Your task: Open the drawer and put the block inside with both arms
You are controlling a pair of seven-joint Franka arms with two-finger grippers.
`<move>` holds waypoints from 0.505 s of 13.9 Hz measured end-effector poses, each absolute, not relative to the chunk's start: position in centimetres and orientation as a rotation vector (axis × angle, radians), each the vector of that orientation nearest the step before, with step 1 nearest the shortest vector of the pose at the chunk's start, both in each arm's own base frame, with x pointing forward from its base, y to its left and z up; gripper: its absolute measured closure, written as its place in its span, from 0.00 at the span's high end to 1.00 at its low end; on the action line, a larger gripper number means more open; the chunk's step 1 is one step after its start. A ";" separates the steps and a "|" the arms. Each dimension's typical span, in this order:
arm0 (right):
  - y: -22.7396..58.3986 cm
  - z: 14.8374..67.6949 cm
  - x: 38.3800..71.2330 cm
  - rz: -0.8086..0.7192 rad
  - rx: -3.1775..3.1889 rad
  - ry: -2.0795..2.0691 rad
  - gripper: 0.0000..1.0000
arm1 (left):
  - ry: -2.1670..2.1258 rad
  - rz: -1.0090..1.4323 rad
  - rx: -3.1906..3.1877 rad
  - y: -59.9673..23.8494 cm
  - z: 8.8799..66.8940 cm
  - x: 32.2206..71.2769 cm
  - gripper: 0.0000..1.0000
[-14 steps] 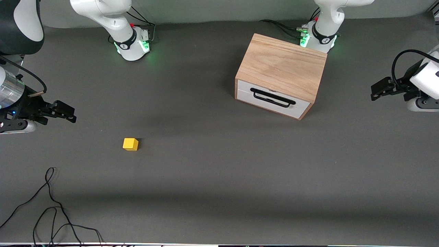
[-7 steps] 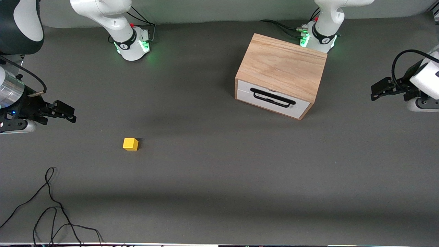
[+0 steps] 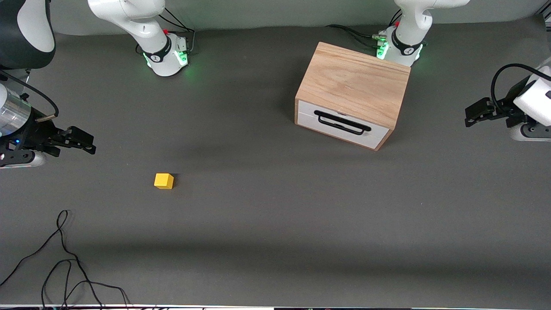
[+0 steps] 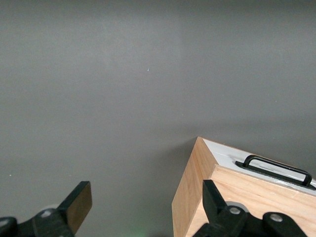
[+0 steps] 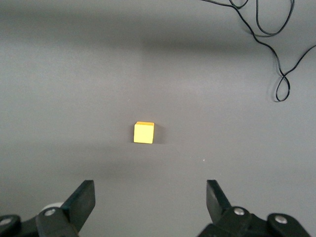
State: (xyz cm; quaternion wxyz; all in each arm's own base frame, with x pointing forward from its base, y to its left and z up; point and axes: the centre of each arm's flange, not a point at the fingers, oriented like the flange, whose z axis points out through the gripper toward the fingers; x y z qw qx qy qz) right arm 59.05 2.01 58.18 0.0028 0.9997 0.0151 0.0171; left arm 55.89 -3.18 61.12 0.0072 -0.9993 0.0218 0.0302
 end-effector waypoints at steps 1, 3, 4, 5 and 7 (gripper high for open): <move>2.0 58.1 58.9 0.036 3.135 0.046 1.00 | 0.068 0.095 -3.125 -3.2 61.1 55.9 1.00; 1.9 58.0 58.8 0.016 3.135 0.045 1.00 | 0.068 0.097 -3.125 -3.2 61.0 55.9 1.00; 1.9 57.9 58.8 0.009 3.135 0.045 1.00 | 0.068 0.097 -3.125 -3.2 61.0 55.9 1.00; 1.9 57.9 58.7 0.006 3.135 0.045 1.00 | 0.068 0.097 -3.125 -3.2 61.0 55.9 1.00; 1.9 57.9 58.7 0.004 3.135 0.045 1.00 | 0.078 0.091 -3.127 -3.5 61.2 55.9 1.00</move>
